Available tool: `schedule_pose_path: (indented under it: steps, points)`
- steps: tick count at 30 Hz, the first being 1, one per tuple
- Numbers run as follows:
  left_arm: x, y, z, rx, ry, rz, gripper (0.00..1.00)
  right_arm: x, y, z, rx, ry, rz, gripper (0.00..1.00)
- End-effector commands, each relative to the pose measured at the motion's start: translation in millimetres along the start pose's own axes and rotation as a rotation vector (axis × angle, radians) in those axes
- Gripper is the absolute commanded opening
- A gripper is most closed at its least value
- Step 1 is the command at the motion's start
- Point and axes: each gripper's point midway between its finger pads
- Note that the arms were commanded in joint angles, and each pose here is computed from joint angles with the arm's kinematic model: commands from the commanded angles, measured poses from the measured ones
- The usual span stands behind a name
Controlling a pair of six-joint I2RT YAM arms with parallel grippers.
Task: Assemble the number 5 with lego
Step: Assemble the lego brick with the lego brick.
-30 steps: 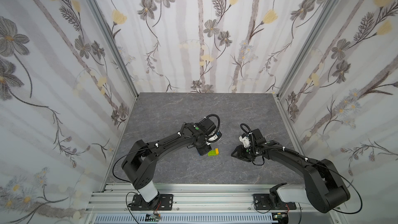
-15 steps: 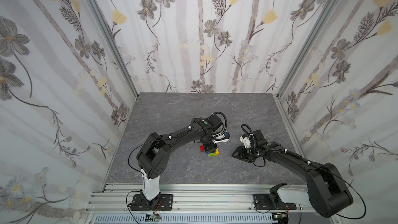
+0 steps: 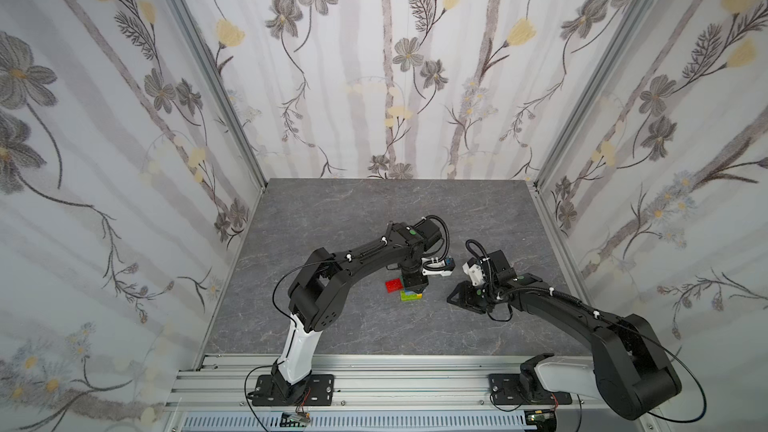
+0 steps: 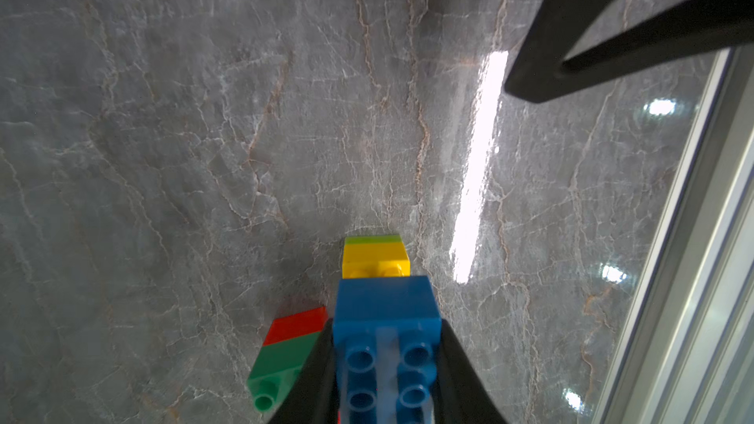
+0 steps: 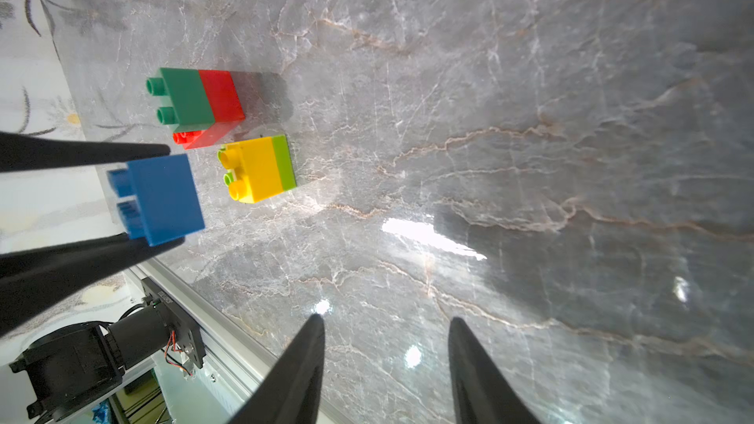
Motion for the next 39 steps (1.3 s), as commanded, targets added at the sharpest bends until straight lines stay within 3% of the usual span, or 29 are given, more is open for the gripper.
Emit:
schedule_pose_path:
  steps: [1, 39]
  points:
    - [-14, 4, -3, -0.015, 0.029, 0.071, 0.20, 2, 0, -1, -0.006, 0.010, -0.008, 0.49]
    - [-16, 22, -1, -0.012, 0.066, 0.097, 0.20, 0, 2, -3, -0.010, 0.016, 0.004, 0.49]
Point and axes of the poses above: each gripper's point midway between its finger pads, its own y axis out along the fingers, its own z axis along the line the jaws close on, x = y × z, and after that the axes turned 11 degrees about y, right-handed
